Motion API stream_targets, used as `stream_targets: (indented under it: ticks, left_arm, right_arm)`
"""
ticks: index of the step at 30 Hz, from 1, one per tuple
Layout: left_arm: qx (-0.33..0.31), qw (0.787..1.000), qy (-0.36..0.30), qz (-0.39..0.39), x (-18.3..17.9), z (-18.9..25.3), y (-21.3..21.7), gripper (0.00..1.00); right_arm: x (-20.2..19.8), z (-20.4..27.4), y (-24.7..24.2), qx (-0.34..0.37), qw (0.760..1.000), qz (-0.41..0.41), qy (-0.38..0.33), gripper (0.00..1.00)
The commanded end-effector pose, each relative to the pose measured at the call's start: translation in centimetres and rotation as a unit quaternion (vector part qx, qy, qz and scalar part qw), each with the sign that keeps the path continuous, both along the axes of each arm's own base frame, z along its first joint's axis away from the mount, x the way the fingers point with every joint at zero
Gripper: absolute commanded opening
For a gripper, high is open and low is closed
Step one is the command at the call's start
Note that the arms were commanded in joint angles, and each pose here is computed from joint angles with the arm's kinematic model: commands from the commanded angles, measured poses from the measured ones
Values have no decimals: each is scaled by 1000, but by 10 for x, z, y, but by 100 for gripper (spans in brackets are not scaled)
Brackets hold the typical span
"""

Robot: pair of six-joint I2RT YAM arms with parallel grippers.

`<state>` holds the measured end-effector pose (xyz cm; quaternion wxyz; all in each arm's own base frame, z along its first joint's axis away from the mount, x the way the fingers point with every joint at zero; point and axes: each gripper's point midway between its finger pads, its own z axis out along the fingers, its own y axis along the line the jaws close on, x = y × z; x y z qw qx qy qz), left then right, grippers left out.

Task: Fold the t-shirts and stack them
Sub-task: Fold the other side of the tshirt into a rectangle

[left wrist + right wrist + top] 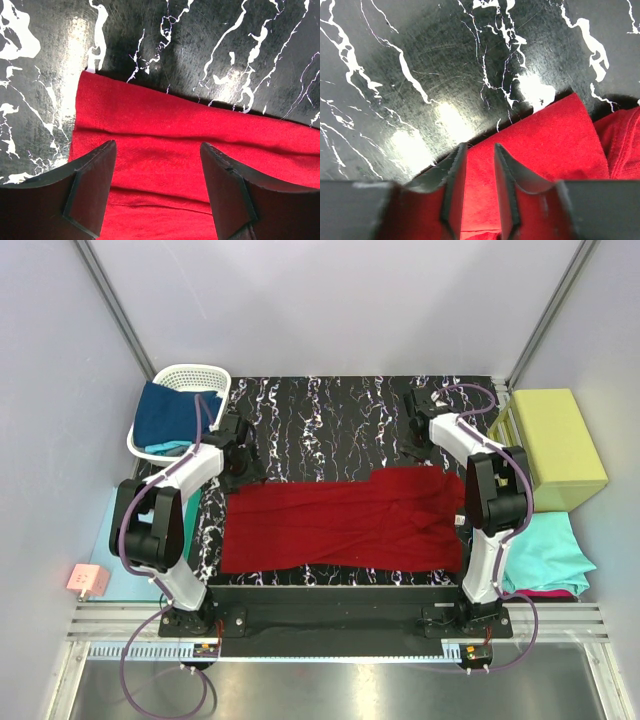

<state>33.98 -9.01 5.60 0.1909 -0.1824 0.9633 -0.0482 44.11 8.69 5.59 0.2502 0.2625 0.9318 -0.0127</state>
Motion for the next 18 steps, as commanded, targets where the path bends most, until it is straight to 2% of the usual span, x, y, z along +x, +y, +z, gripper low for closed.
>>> stream_targets:
  ticks: [1, 9, 15, 16, 18]
  left_arm:
    - [-9, 1000, -13, -6, 7, 1, -4, 72]
    - [-14, 1000, -4, -12, 4, -3, -10, 71]
    - [-15, 1000, 1, -13, -2, -7, -12, 71]
    - [-16, 1000, 2, -12, -3, -8, -12, 70]
    - [-16, 1000, 5, -12, -5, -9, -13, 70]
  right_arm:
    - [11, 5, 1, -1, 1000, 13, -9, 38]
    - [16, -18, 9, 10, 1000, 20, 15, 39]
    - [5, -27, 8, 13, 999, 16, 30, 38]
    - [5, -27, 8, 11, 999, 17, 30, 37]
    - [2, -31, 8, 12, 999, 20, 35, 28]
